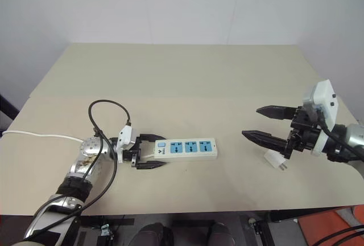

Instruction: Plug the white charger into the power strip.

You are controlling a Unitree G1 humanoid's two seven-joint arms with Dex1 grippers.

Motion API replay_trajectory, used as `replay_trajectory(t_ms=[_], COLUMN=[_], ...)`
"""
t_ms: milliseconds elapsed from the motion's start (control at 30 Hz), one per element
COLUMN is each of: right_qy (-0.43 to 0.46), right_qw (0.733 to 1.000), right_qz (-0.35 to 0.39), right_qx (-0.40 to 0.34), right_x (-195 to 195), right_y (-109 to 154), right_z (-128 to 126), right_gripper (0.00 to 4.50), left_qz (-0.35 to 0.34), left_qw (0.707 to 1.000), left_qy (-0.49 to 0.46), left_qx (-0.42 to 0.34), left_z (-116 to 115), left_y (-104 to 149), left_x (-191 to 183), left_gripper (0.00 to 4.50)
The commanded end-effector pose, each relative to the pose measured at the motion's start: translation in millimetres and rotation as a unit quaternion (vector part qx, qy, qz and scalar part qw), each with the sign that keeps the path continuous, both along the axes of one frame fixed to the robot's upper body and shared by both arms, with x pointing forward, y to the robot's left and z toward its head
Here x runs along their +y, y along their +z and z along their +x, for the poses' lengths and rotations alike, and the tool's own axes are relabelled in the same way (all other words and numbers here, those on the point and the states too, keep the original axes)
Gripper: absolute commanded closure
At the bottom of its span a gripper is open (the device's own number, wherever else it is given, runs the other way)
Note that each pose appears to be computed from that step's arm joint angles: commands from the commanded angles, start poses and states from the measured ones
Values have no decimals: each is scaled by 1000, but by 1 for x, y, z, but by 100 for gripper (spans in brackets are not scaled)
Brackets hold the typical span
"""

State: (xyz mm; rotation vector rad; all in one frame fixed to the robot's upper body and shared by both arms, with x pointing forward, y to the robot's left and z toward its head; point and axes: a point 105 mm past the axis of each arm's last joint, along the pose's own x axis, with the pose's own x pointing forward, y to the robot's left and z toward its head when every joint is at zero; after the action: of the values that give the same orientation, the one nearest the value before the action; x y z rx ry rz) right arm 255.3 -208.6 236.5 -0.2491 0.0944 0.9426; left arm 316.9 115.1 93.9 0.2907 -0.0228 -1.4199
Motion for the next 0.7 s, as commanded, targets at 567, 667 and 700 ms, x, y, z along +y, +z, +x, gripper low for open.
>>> replay_trajectory(t_ms=[567, 667, 700], right_qy=[2, 3, 3], right_qw=[1000, 1000, 1000], right_qz=[-5, -4, -3], right_qx=[-25, -25, -25], right_x=[1, 1, 2], right_y=[19, 20, 21], right_z=[-3, -3, -3], right_gripper=[0, 0, 0], left_qz=[2, 2, 4], left_qw=[1000, 999, 999], left_qy=[-5, -15, -19], left_qx=[23, 29, 29], left_z=[1, 0, -1], left_y=[-14, -14, -14], left_x=[-9, -10, -10], left_gripper=[92, 125, 125])
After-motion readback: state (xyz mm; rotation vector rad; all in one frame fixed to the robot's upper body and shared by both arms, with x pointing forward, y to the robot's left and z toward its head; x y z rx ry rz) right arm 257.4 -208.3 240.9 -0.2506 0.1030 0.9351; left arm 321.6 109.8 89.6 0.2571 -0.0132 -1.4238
